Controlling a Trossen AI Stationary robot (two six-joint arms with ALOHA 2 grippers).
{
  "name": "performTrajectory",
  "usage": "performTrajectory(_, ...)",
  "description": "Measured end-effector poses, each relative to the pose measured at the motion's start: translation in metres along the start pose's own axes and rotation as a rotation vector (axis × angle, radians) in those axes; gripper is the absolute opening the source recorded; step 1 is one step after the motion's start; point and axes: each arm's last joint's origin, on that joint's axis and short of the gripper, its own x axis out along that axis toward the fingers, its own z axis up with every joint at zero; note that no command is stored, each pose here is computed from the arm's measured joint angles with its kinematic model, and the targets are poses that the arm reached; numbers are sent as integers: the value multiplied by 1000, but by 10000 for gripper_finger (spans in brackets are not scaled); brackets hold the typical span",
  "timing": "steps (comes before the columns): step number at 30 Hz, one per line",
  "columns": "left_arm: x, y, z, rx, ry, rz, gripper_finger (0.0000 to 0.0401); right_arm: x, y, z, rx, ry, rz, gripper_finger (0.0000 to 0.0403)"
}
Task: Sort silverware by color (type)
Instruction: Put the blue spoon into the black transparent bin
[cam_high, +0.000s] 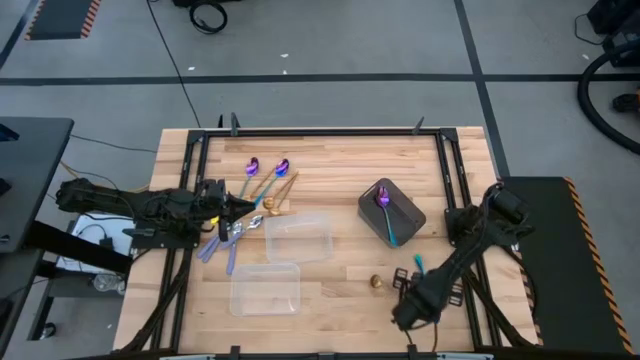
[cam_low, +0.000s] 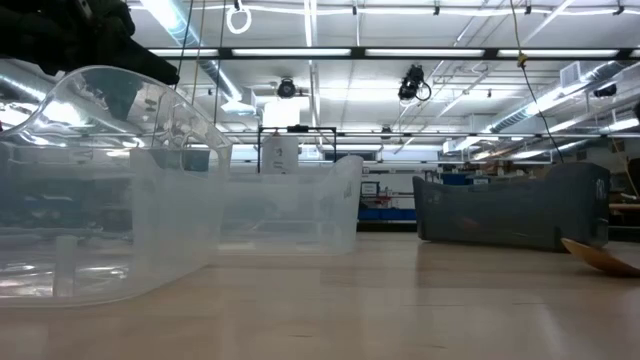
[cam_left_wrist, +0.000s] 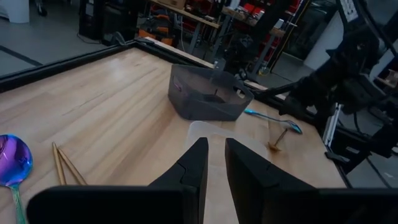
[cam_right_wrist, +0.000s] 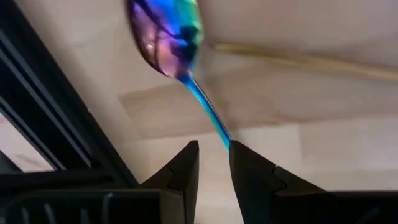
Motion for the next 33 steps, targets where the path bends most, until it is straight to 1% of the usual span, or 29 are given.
performTrajectory(7, 0, 0, 0, -6, -1, -1, 62, 5, 15, 12, -76, -35, -41, 98)
performTrajectory(12, 0, 0, 0, -7, -4, -2, 62, 20, 16, 11, -85, -33, -55, 100)
performTrajectory(18, 0, 0, 0, -7, -4, -2, 62, 25, 14, 12, -107, -37, -94, 107)
performTrajectory(22, 0, 0, 0, -7, -5, -2, 62, 32, 17, 10, -114, -37, -81, 107)
performTrajectory(28, 0, 0, 0, -6, -4, -2, 62, 38, 19, 13, -142, -68, -95, 107)
performTrajectory(30, 0, 0, 0, -6, -5, -2, 62, 38, 18, 14, -144, -71, -97, 104)
performTrajectory(33, 0, 0, 0, -6, -4, -2, 62, 37, 18, 14, -149, -76, -99, 86)
